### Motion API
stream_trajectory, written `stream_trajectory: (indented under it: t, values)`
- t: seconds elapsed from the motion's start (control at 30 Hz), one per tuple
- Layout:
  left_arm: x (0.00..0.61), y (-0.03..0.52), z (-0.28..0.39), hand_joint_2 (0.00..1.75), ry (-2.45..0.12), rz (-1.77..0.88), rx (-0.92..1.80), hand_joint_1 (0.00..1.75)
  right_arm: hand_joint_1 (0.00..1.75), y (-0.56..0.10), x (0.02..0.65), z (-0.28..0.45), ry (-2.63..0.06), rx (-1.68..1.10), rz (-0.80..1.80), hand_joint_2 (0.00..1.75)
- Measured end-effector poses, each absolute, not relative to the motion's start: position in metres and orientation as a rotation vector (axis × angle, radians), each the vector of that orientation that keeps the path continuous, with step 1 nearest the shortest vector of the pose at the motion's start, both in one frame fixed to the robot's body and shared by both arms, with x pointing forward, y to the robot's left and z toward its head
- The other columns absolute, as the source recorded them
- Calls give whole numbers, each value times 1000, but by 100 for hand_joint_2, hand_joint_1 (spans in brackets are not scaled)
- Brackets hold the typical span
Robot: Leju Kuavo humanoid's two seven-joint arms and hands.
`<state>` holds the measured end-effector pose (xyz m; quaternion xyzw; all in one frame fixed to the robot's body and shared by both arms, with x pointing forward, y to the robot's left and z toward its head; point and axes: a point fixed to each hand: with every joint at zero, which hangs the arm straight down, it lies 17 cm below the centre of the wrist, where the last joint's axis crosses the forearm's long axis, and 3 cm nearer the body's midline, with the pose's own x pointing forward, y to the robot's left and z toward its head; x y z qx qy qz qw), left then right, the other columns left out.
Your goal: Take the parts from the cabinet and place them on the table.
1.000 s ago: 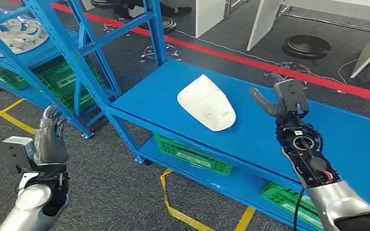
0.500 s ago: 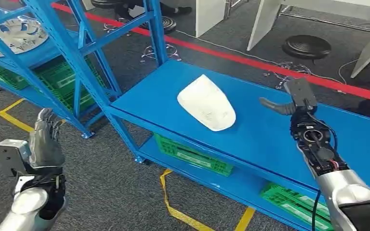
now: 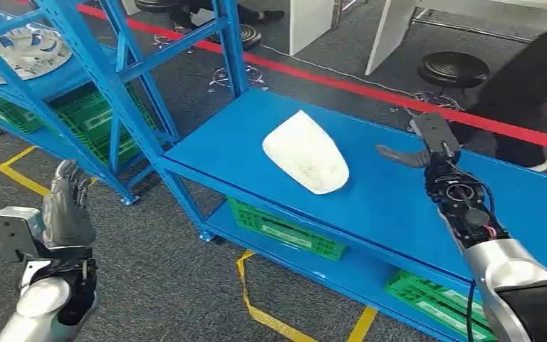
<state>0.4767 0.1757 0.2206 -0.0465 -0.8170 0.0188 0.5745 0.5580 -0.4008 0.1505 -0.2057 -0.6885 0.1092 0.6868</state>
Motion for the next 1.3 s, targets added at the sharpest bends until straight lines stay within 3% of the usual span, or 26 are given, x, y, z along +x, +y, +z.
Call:
stream_trajectory:
  t: [0.27,0.3,0.87,1.3]
  values:
    - [476,178,222,0,-1924,60,-108,0,0,-393,564,154,-1592,-426,232,0]
    - [476,178,222,0,-1925,60,-108,0,0,-393,564,154,-1592,-428,228,175]
    - [479,175,233,0,-1953,61,-142,0,0,-348,575,114,-1394,-86,293,175]
    - [481,174,236,0,-1960,61,-143,0,0,-356,572,94,-1326,-70,266,175]
